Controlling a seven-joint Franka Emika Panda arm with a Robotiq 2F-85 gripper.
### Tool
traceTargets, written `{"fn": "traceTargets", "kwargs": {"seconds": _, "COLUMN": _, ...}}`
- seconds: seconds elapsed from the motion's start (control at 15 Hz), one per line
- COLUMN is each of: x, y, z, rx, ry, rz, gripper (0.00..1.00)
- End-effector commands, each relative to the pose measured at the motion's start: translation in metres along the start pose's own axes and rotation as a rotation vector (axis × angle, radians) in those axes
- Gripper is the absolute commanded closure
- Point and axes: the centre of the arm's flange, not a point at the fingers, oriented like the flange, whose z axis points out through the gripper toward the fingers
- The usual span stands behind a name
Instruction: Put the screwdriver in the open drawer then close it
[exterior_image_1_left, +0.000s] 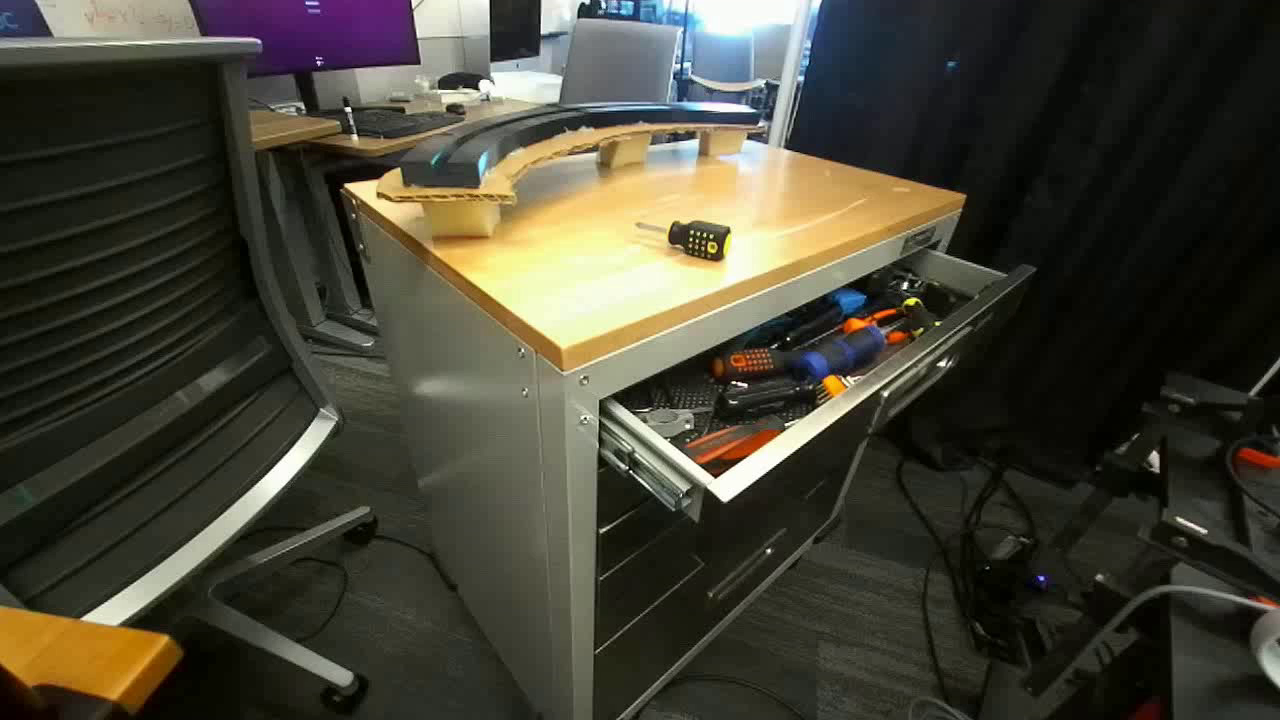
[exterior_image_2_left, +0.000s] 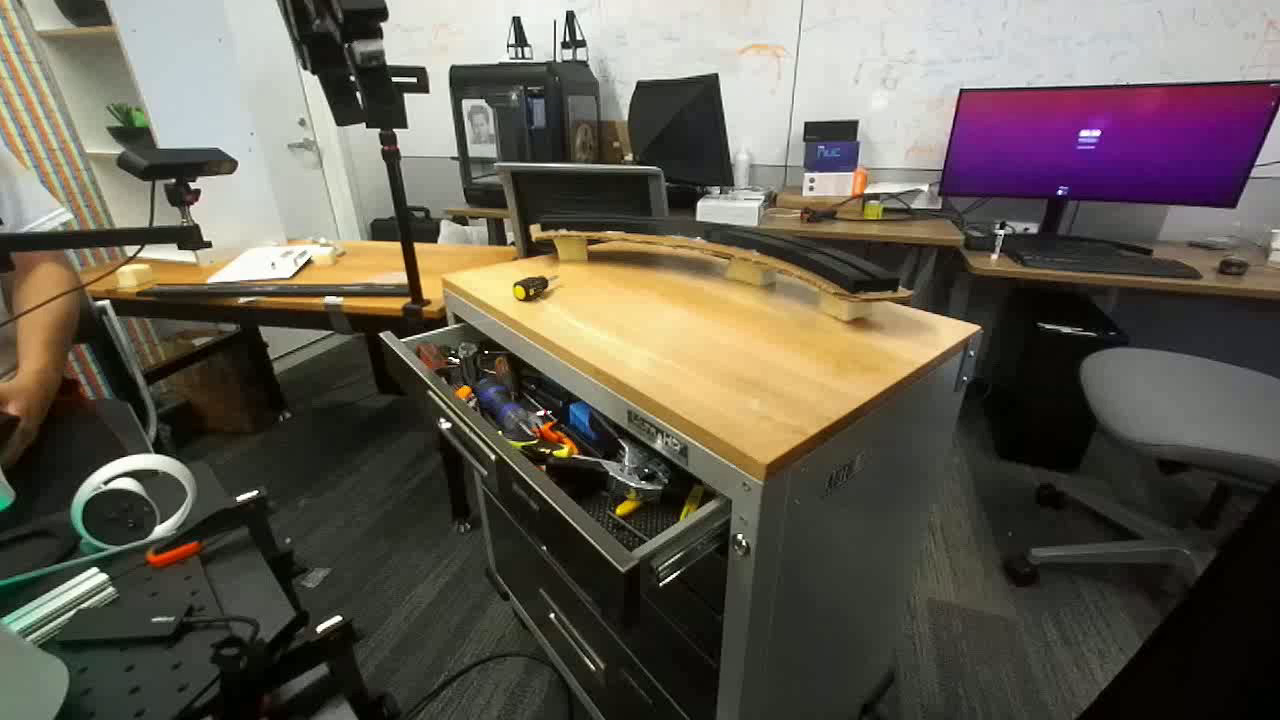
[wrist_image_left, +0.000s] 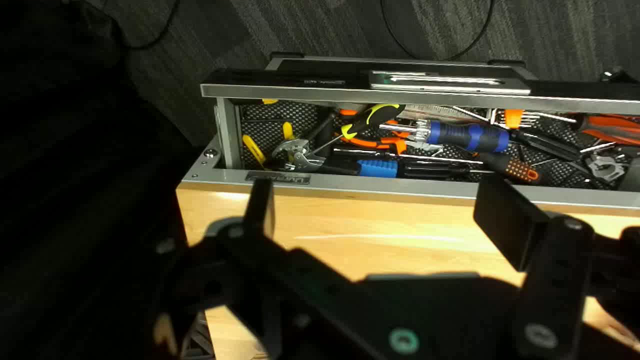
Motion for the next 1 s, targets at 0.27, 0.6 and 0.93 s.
{"fn": "traceTargets", "kwargs": {"seconds": 0.27, "x": 0.0014, "y": 0.0012, "z": -0.0092, "rx": 0.001, "ry": 0.021, "rz": 0.003, "gripper": 0.00}}
{"fn": "traceTargets", "kwargs": {"seconds": 0.6, "x": 0.0014, "y": 0.0012, "z": -0.0092, "rx": 0.001, "ry": 0.022, "rz": 0.003, "gripper": 0.00}}
{"fn": "traceTargets", "kwargs": {"seconds": 0.93, "x": 0.0014, "y": 0.0012, "z": -0.0092, "rx": 0.001, "ry": 0.022, "rz": 0.003, "gripper": 0.00}}
